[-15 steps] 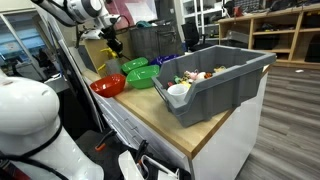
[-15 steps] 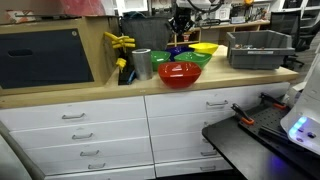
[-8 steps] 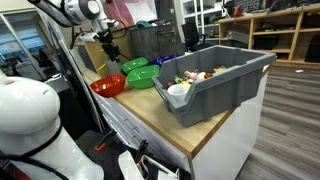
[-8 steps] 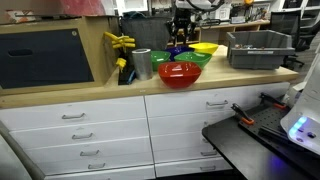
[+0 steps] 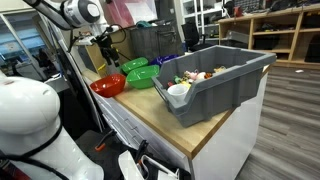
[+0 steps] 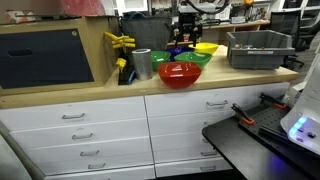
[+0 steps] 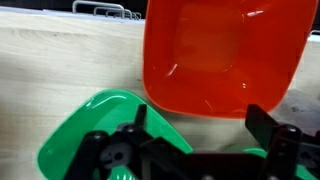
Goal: Put the red bowl in the left green bowl
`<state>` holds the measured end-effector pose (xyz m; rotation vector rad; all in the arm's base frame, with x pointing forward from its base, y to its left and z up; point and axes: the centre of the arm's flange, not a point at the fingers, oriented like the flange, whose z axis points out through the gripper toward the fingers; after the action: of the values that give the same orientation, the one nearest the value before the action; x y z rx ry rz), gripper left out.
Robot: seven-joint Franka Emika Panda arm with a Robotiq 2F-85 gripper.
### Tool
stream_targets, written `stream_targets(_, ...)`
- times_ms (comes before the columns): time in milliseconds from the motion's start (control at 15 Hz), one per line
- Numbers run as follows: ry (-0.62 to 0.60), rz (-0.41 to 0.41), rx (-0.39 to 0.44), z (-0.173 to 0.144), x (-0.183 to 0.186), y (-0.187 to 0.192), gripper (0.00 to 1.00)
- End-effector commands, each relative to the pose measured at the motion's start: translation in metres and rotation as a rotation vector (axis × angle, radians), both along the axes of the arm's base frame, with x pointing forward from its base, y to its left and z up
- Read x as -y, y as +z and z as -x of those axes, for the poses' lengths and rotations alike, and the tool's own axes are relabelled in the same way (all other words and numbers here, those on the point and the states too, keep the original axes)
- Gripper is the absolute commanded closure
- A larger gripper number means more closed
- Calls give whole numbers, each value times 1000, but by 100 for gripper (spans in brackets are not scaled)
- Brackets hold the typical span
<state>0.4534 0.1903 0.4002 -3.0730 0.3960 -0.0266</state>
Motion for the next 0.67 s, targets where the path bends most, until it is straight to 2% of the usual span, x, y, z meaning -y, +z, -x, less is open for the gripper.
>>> stream_targets(0, -21, 37, -21, 22, 6, -13, 0)
stream_targets(600, 42, 164, -72, 48, 29, -60, 0)
